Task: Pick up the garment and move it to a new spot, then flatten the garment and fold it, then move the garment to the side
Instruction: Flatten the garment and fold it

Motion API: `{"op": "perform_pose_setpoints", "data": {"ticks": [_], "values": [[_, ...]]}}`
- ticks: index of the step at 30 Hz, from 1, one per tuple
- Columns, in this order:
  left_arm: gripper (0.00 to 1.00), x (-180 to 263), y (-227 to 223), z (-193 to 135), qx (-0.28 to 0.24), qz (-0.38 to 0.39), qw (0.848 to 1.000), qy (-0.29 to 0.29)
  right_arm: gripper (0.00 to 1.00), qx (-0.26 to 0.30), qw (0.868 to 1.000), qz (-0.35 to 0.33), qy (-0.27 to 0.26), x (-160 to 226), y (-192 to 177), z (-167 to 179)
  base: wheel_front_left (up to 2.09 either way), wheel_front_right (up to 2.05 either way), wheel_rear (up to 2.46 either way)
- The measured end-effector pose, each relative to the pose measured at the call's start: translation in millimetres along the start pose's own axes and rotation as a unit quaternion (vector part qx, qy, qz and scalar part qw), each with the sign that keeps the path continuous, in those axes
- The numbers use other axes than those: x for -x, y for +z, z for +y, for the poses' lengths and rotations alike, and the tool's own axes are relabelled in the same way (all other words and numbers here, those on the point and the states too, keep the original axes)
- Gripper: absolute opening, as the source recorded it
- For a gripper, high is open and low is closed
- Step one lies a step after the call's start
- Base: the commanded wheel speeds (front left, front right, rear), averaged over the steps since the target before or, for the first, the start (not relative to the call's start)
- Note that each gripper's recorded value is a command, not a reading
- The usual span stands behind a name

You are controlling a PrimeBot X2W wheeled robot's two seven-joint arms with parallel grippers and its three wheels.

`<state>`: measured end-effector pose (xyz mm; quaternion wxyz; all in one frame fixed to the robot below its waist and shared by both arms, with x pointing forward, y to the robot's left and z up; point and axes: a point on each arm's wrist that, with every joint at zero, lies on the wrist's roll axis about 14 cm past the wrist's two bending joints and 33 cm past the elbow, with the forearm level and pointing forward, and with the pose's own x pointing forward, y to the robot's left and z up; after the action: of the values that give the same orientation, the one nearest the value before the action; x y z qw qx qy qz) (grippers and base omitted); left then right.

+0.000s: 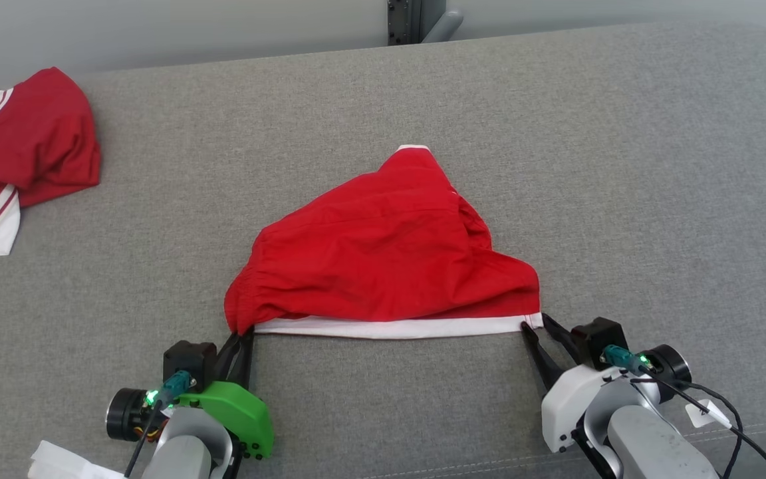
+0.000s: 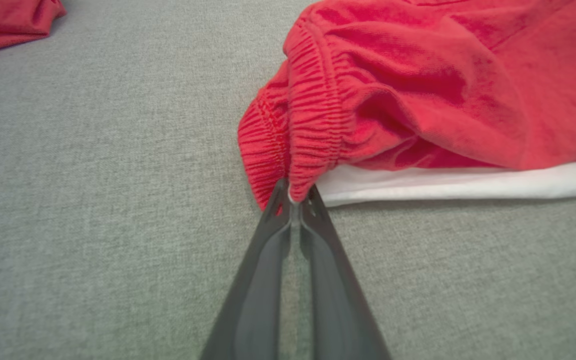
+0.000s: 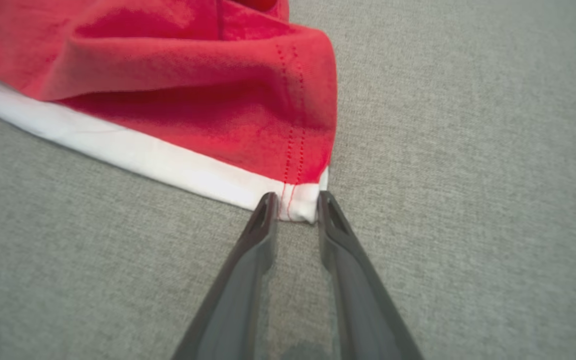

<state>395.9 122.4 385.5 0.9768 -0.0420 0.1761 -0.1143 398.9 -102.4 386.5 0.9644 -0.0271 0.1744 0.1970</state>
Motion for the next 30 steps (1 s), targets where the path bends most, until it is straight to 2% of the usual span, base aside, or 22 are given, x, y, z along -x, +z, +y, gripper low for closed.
{"op": "perform_pose_setpoints", "data": {"ticks": [7,9,10,11,12,17,22,26,30], "values": [[0.00,-0.4,-0.2,1.9,0.002,0.001,1.000,0.003,0.47,-0.007,1.000,0.014,0.006,-3.3,-5.3,3.5,0.00,0.00,0.00],[0.00,-1.1,-0.7,2.7,0.002,0.002,1.000,0.004,0.39,-0.006,1.000,0.017,0.009,-5.5,-6.2,4.2,0.00,0.00,0.00],[0.00,-1.9,-0.8,3.0,0.002,0.002,1.000,0.004,0.29,-0.005,1.000,0.018,0.010,-7.2,-5.8,3.9,0.00,0.00,0.00],[0.00,-2.7,-0.3,3.4,0.002,0.001,1.000,0.004,0.11,-0.005,1.000,0.018,0.010,-8.7,-5.4,3.8,0.00,0.00,0.00],[0.00,-3.0,0.6,3.6,0.002,0.000,1.000,0.004,0.00,-0.006,1.000,0.018,0.011,-9.6,-4.8,3.9,0.00,0.00,0.00],[0.00,-3.8,6.4,2.9,0.002,-0.008,1.000,0.003,0.00,-0.014,1.000,0.001,0.008,-11.8,7.3,2.7,0.00,0.00,0.00],[0.00,-6.0,29.1,-0.6,0.001,-0.044,0.999,-0.003,0.00,-0.034,0.997,-0.073,-0.003,-11.8,50.7,-3.3,0.00,0.00,0.00],[0.00,-6.4,58.9,-4.7,0.010,-0.091,0.996,-0.008,0.00,-0.054,0.987,-0.148,-0.013,-2.1,93.0,-9.3,0.00,0.00,0.00],[0.00,-1.5,95.1,-12.1,0.002,-0.148,0.989,-0.021,0.00,-0.054,0.973,-0.225,-0.024,16.9,137.3,-18.8,0.00,0.00,0.00]]}}
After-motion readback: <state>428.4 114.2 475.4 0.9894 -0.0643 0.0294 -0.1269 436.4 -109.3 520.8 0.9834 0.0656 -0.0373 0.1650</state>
